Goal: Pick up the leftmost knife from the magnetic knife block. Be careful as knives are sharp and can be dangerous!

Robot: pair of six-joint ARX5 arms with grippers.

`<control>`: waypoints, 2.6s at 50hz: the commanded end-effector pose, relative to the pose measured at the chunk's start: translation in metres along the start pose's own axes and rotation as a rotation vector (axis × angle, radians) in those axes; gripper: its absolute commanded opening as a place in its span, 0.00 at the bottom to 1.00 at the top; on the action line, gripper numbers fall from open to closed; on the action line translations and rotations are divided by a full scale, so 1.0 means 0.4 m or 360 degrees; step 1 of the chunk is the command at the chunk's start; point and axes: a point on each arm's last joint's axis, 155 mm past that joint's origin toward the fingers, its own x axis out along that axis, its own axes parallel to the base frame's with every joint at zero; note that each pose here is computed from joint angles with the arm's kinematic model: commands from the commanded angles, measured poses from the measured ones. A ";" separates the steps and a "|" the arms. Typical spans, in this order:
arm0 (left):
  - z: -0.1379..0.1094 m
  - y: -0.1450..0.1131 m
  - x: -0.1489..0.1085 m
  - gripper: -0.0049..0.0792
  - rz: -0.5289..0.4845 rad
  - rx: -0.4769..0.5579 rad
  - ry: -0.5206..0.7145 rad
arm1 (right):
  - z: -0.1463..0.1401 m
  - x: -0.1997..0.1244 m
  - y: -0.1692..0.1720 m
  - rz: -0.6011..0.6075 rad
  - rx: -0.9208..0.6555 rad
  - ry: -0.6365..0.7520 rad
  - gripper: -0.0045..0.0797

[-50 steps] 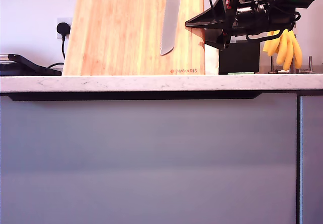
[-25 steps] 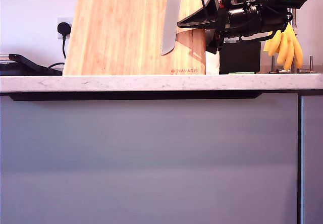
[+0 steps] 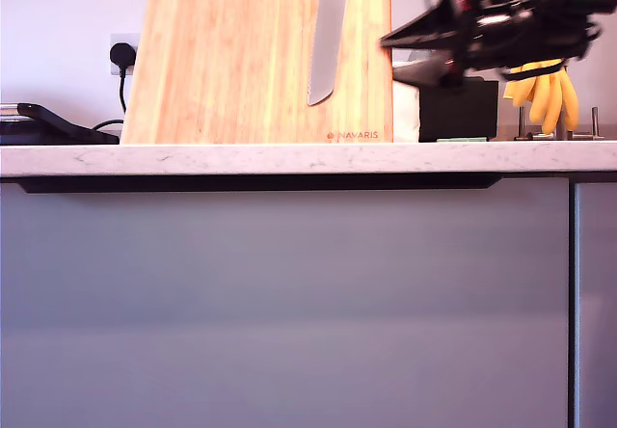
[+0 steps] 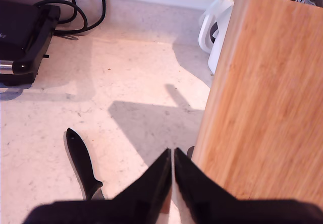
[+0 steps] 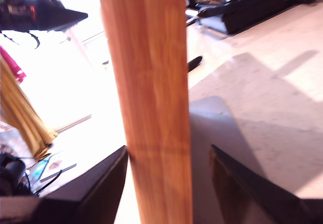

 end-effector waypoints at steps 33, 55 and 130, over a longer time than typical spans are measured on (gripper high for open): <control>-0.041 -0.053 0.005 0.03 -0.0168 0.0045 0.0099 | 0.034 -0.068 0.082 -0.0179 0.0156 0.0072 0.04; -0.037 -0.003 0.010 0.03 0.0004 0.0237 0.0080 | 0.033 -0.130 0.005 -0.1083 0.0016 0.0359 0.04; -0.280 -0.013 -0.116 0.03 0.0066 0.0350 -0.0267 | -0.127 -0.490 0.295 -0.2069 -0.0462 -0.0102 0.04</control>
